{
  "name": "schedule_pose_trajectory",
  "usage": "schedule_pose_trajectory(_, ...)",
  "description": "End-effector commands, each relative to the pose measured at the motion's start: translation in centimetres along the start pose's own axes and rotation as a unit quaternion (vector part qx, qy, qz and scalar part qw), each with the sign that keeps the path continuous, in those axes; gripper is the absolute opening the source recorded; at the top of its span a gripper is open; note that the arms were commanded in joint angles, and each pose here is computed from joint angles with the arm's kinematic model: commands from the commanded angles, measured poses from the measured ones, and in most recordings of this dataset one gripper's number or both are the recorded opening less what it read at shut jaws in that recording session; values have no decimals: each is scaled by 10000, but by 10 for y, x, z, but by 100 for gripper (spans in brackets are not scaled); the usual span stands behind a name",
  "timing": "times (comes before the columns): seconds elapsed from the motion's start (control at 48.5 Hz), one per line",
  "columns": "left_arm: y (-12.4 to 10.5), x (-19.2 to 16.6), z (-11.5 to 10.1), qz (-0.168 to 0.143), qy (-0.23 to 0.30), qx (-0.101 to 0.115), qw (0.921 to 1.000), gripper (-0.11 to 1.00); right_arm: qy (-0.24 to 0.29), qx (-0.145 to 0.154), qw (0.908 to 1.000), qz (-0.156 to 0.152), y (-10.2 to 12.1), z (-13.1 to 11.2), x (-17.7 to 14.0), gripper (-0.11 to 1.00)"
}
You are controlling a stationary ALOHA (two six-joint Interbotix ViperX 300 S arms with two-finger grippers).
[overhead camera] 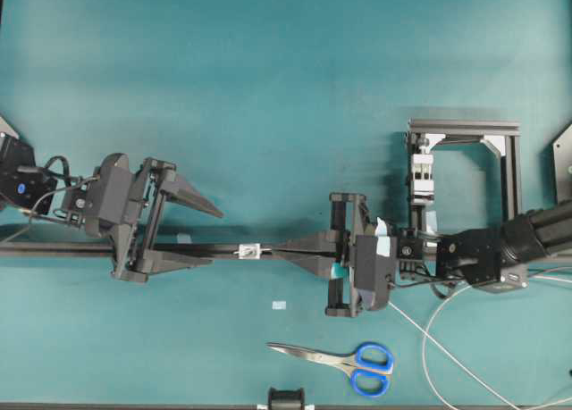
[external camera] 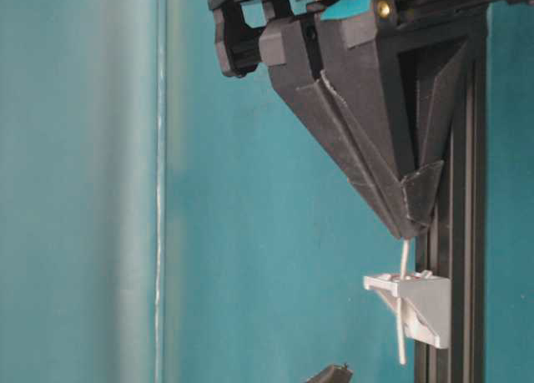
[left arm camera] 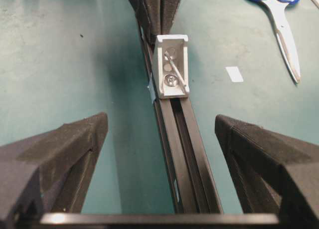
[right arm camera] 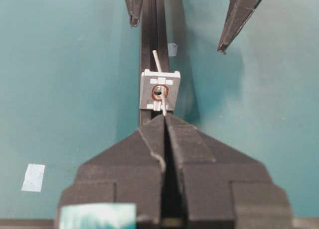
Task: Insert the wire into the hole on the left side and pull it with the left arm.
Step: 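Push the wire tip through the bracket hole toward the left, then move the left gripper to the wire tip and close on it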
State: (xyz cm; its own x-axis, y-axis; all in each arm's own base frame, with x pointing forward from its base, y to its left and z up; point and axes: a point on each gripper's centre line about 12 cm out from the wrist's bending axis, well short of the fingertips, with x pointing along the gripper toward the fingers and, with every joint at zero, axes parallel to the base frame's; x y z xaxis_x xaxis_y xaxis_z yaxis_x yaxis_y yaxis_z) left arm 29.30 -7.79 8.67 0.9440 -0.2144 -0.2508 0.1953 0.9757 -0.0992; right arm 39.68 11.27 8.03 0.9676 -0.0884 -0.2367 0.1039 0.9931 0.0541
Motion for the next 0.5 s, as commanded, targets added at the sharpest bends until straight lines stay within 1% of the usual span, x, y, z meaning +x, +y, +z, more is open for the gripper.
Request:
schedule_pose_trajectory(0.0, -3, 1, 9, -55, -164, 3, 9999, 71, -141, 65, 9999, 35, 2, 11, 3, 3)
schedule_pose_trajectory(0.268, -3, 3, 10, -58, -187, 9, 9998, 71, -131, 29, 9998, 159, 7, 14, 7, 3)
schedule_pose_trajectory(0.474, -4, 8, 10, -52, -87, -3, 9999, 71, -165, 28, 9997, 173, 8, 16, 8, 3)
